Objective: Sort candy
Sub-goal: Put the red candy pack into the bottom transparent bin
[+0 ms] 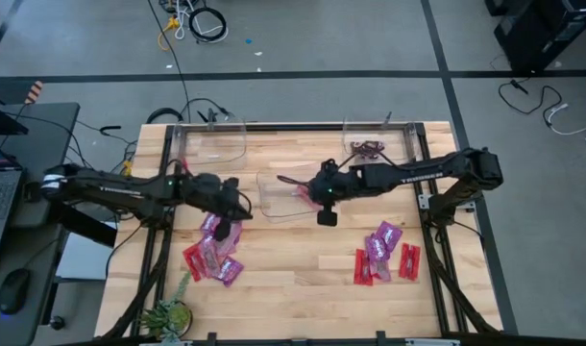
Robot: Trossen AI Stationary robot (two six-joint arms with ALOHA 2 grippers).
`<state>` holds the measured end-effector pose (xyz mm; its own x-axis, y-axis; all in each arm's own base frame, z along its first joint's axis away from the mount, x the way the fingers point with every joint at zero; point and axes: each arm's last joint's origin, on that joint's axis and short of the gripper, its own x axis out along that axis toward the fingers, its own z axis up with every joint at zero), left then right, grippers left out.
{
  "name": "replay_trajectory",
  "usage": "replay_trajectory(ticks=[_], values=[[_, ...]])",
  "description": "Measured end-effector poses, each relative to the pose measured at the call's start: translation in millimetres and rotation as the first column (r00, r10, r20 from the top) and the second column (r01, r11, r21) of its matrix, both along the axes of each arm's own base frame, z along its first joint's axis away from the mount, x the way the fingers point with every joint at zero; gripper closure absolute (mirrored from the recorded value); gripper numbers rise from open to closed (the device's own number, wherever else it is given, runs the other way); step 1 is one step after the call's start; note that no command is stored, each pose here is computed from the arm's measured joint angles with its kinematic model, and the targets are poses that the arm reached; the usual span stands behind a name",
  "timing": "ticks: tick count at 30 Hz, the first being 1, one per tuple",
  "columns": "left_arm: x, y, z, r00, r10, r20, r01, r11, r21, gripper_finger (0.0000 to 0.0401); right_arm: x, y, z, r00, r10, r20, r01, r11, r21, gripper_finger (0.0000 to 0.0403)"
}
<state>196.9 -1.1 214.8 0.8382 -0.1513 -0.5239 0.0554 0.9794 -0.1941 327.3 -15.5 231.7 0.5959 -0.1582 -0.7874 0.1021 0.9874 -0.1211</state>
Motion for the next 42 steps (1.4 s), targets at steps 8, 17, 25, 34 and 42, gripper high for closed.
replay_trajectory(ticks=[8, 17, 25, 34, 42], values=[[-10.9, -23.4, 5.8, 0.944, 0.106, -0.313, -0.154, 0.979, -0.134, 0.0396, 0.1, 13.0, 0.3, 1.000, -0.007, 0.007, 0.007, 1.000, -0.027, 0.0351], [-24.0, -28.4, -12.4, 0.805, 0.222, -0.551, -0.376, 0.909, -0.182, 0.0328, -0.8, 14.3, 1.1, 0.999, -0.031, 0.006, 0.032, 0.997, -0.069, 0.0334], [-15.2, -31.0, -32.9, 0.696, 0.279, -0.662, -0.481, 0.865, -0.141, 0.0240, -0.8, 14.3, 1.2, 0.999, -0.031, 0.007, 0.032, 0.997, -0.070, 0.0333], [-4.3, -32.9, -58.6, 0.596, 0.296, -0.746, -0.493, 0.869, -0.049, 0.0213, -1.0, 14.2, 0.9, 0.999, -0.033, 0.004, 0.033, 0.997, -0.069, 0.0332], [-1.8, -32.7, -61.5, 0.584, 0.309, -0.750, -0.475, 0.880, -0.008, 0.0243, -1.0, 14.2, 1.0, 0.999, -0.032, 0.004, 0.033, 0.997, -0.071, 0.0332]])
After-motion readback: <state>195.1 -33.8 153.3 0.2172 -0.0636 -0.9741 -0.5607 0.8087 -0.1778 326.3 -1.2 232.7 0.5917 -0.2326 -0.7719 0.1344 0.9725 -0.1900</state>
